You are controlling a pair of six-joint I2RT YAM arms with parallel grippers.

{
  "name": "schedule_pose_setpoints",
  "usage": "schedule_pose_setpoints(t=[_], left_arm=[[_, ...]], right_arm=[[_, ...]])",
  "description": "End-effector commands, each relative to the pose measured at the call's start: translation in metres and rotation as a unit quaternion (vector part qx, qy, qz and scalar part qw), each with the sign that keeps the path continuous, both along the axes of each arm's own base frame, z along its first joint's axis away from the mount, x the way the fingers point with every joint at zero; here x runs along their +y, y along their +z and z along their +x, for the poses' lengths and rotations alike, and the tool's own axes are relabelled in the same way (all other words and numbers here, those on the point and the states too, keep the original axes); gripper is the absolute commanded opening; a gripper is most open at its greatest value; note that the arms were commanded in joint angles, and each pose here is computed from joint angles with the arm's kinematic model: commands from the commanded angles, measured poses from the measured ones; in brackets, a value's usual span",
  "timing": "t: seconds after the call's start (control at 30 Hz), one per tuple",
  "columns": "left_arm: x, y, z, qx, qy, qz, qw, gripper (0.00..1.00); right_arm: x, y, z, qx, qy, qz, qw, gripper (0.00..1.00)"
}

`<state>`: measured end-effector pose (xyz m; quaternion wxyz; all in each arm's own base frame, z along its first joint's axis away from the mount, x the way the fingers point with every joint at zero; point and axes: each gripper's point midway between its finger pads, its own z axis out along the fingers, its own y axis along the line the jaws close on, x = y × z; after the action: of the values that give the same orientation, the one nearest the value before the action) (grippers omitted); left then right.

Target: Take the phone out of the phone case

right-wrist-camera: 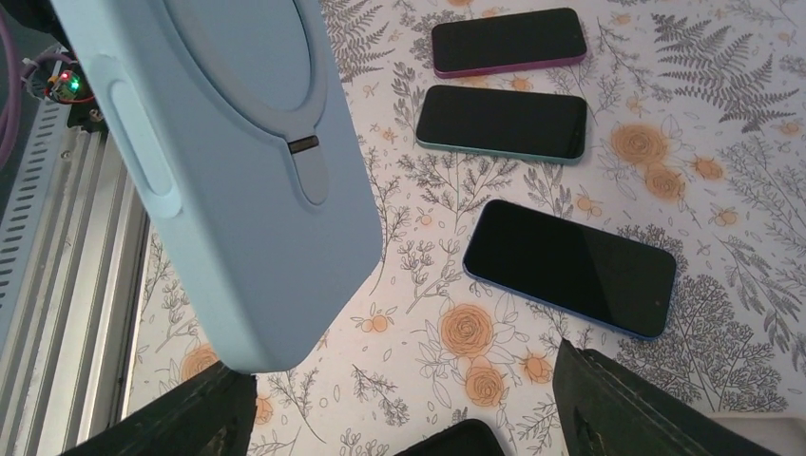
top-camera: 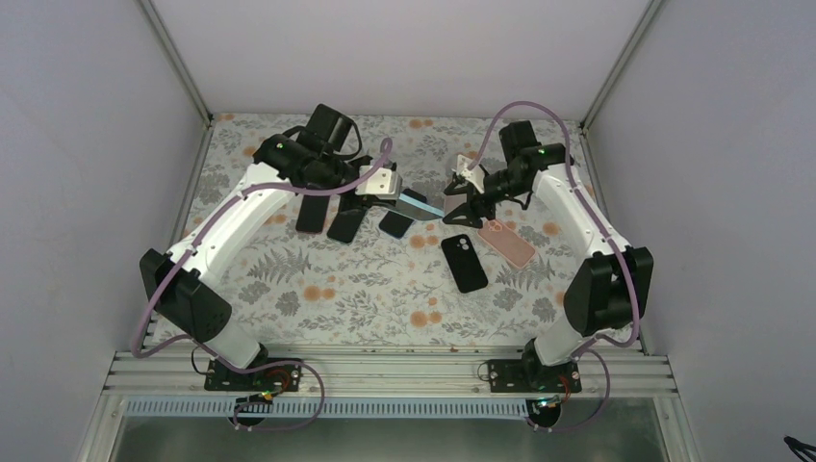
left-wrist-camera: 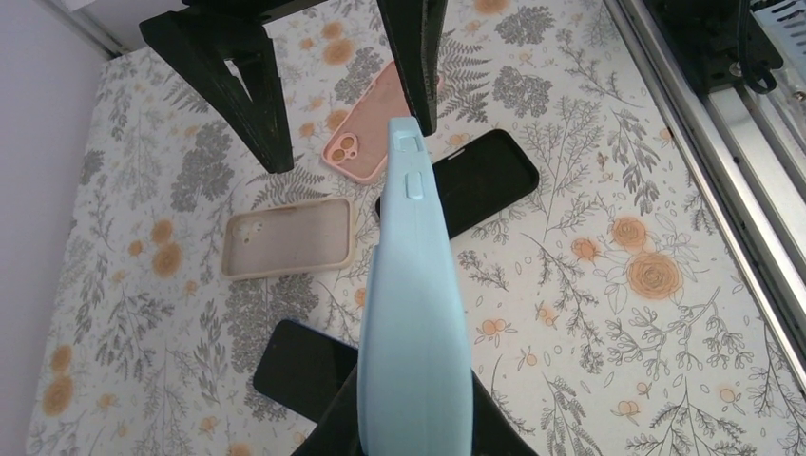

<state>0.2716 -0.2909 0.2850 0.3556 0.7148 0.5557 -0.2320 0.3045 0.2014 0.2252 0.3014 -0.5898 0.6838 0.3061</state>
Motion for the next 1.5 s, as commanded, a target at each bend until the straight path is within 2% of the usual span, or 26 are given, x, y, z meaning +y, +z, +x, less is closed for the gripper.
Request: schedule_pose_setpoints(t=[0.0, 0.37, 0.63, 0.93, 1.03, 1.13, 1.23, 1.33, 1.47], left_arm=[[-0.012, 0.011, -0.03, 0.022, -0.048, -0.023, 0.998, 0.02], [-0.032, -0.005, -0.05, 0.046, -0.075, -0.001, 0.996, 0.02], [-0.051, 0.014, -0.05, 0.061, -0.096, -0.065, 0.991, 0.02], [-0.072, 0.044, -0.062, 0.148, -0.167, -0.125, 0.967, 0.02], [-0.077, 0.055, -0.063, 0.165, -0.182, -0.144, 0.959, 0.02], [-0.083, 0.055, -0.054, 0.157, -0.176, -0.147, 0.961, 0.02], [-0.089, 0.056, -0.043, 0.131, -0.161, -0.153, 0.966, 0.02], [-0.094, 0.063, -0.031, 0.096, -0.144, -0.168, 0.971, 0.02], [-0.102, 0.059, -0.006, 0.052, -0.101, -0.168, 0.979, 0.02]], right_arm=[[-0.006, 0.008, 0.03, -0.036, -0.024, 0.009, 0.999, 0.79], [-0.019, 0.032, 0.056, -0.067, -0.055, 0.017, 0.996, 0.78], [0.003, 0.037, 0.048, -0.055, -0.044, 0.041, 0.997, 0.76], [0.02, 0.063, 0.055, -0.102, -0.071, 0.06, 0.99, 0.77], [0.031, 0.06, 0.048, -0.091, -0.037, 0.067, 0.993, 0.8], [0.051, 0.056, 0.027, -0.06, 0.029, 0.081, 0.994, 0.81], [0.073, 0.048, -0.005, -0.007, 0.104, 0.09, 0.99, 0.8], [0.088, 0.054, -0.033, 0.057, 0.158, 0.131, 0.977, 0.8], [0.102, 0.046, -0.058, 0.074, 0.19, 0.127, 0.971, 0.78]])
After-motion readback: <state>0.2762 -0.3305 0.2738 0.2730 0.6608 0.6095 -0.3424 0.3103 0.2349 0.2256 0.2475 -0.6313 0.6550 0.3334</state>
